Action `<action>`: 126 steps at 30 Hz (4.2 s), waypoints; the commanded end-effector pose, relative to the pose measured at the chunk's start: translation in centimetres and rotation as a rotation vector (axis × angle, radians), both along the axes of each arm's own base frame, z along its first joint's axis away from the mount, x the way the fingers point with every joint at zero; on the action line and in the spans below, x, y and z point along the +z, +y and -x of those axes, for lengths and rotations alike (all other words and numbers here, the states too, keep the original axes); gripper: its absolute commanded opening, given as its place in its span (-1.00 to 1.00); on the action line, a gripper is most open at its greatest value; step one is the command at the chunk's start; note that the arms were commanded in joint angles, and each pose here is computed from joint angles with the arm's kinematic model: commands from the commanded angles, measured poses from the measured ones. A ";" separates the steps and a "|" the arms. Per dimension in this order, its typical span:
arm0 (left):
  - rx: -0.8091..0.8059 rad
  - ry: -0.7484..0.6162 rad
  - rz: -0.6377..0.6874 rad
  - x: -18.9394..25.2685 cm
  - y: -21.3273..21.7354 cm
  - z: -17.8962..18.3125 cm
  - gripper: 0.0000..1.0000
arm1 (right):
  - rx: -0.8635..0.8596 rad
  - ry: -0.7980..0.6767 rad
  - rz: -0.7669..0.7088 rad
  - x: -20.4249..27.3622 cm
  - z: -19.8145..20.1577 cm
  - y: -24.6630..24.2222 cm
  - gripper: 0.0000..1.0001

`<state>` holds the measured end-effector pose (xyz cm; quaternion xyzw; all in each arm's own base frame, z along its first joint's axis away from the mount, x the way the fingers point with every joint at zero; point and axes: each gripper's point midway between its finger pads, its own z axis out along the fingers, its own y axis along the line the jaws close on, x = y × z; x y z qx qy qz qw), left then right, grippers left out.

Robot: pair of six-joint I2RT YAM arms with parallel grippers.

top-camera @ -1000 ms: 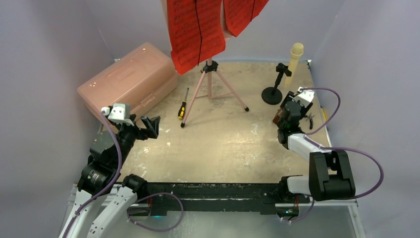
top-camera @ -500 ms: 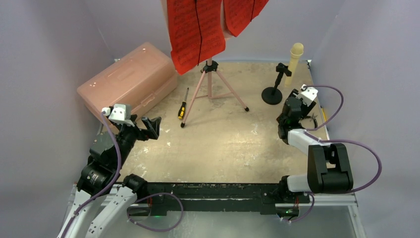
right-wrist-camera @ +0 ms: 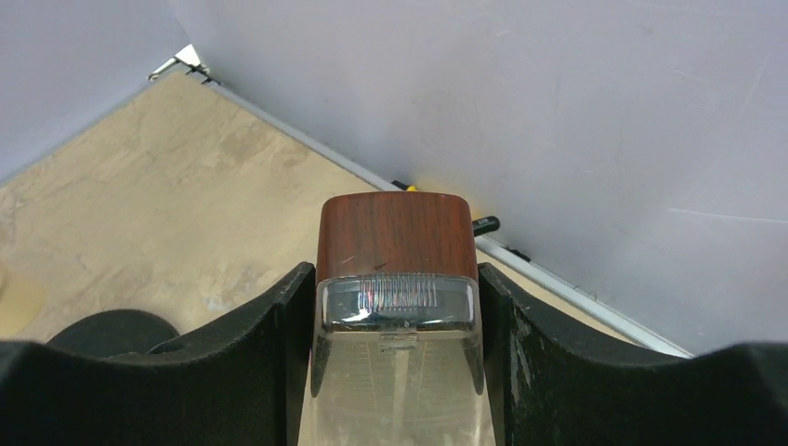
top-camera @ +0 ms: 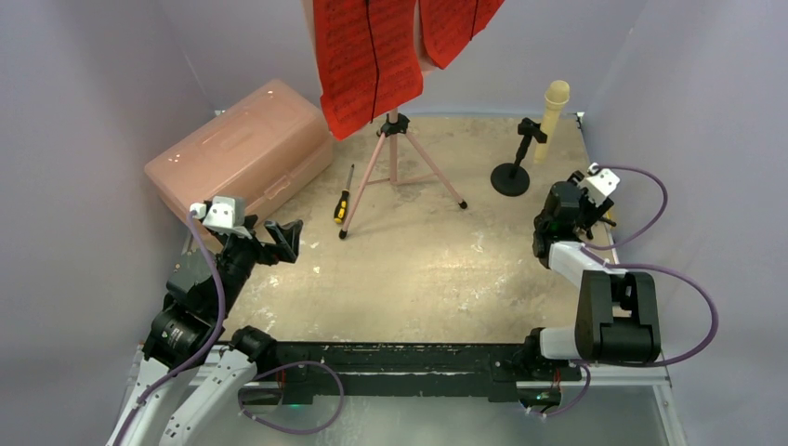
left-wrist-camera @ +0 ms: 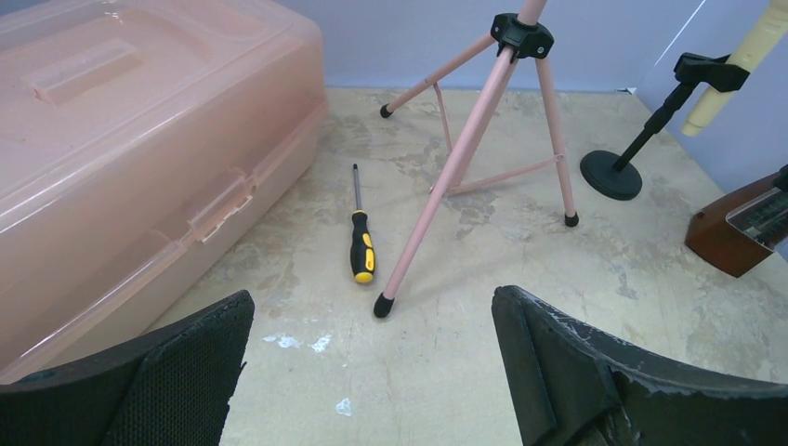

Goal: Pack up the instrument practice props

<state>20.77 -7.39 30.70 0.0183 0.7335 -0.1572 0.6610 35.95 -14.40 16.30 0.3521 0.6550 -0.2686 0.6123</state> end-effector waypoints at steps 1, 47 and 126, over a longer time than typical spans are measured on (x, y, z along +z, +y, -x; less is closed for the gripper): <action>0.002 -0.018 -0.006 0.2 0.1 0.0 0.99 | -0.055 -0.098 -0.011 2.6 -0.2 -0.9 0.20; -0.005 -0.021 -0.003 0.3 -0.1 0.1 0.99 | 0.592 -0.335 0.287 18.0 -10.2 9.0 0.88; -0.631 0.123 -0.003 -4.7 -19.5 -1.7 0.97 | 1.834 -0.555 0.072 14.9 11.1 35.3 -0.69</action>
